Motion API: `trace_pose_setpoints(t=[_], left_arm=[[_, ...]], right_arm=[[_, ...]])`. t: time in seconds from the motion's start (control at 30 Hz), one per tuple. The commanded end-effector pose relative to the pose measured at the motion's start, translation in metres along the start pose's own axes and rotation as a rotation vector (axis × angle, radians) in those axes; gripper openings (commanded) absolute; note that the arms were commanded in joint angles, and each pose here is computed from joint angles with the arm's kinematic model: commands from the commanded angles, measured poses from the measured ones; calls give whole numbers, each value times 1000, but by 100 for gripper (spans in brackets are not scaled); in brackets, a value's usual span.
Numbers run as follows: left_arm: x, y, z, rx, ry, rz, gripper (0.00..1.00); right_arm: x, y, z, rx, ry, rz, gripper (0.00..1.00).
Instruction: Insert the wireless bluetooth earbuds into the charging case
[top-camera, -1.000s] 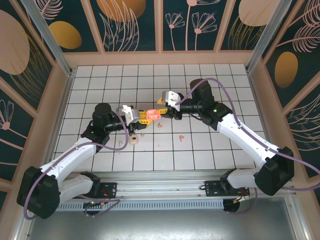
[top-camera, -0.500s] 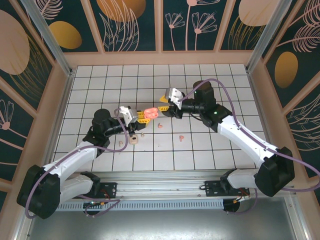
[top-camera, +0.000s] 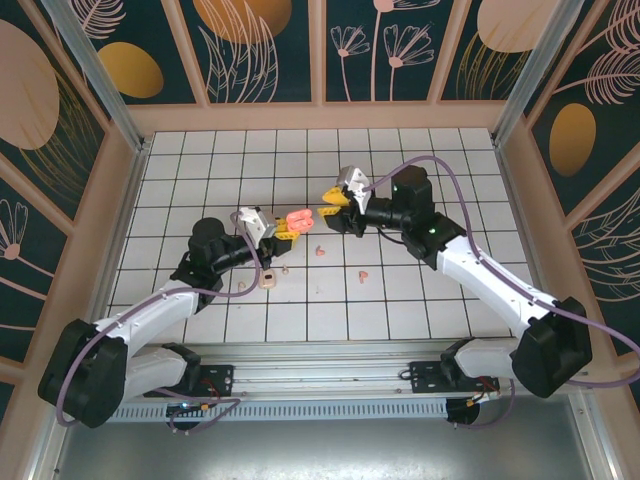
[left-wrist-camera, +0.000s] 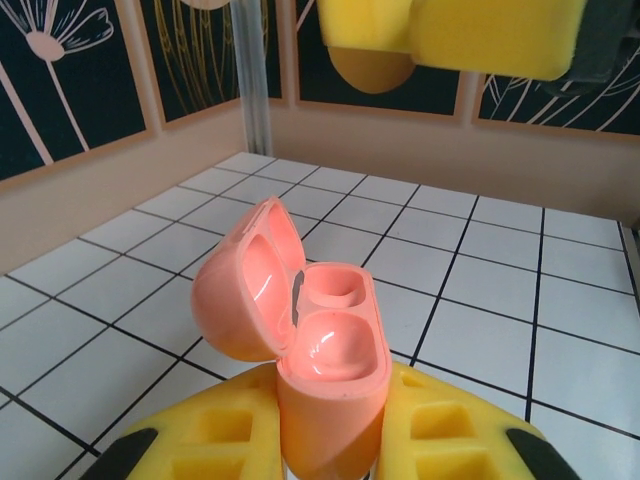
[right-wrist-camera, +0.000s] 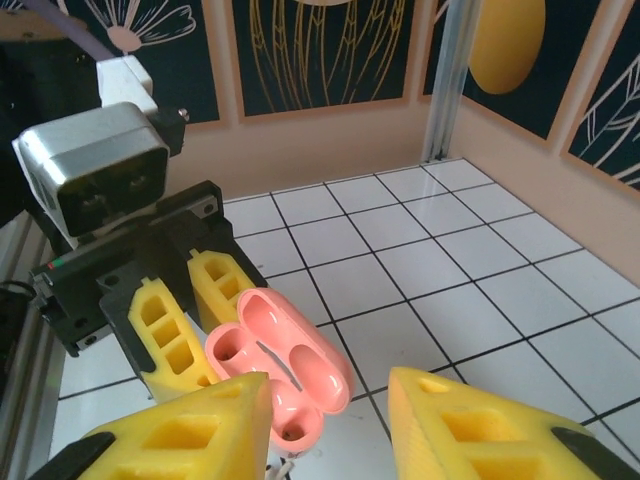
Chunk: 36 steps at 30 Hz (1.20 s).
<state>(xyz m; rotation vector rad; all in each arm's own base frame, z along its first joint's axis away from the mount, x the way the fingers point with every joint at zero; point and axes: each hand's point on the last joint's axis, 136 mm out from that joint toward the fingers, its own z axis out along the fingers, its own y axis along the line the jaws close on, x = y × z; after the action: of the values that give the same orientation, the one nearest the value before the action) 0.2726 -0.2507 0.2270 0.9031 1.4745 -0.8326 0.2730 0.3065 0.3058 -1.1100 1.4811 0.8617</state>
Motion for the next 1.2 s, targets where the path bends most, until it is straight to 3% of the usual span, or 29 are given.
trace_pose_setpoints(t=[0.0,0.37,0.7,0.97,1.17], left_arm=[[-1,7,0,-45,-18,-18,14],[9,14,2,-82,16,-36,13],[13,16,3,-86,36,-43,12],[19,17,0,-106,65,-43,12],[24,17,-1,-111,71,-53,12]], right_arm=[[-12,-14,-10,100,-44,86,36],[19,-39,-24,302,47,333,35],[68,-35,-41,390,182,543,36],[120,-28,-54,490,325,795,37],[174,-19,-74,626,534,964,37]])
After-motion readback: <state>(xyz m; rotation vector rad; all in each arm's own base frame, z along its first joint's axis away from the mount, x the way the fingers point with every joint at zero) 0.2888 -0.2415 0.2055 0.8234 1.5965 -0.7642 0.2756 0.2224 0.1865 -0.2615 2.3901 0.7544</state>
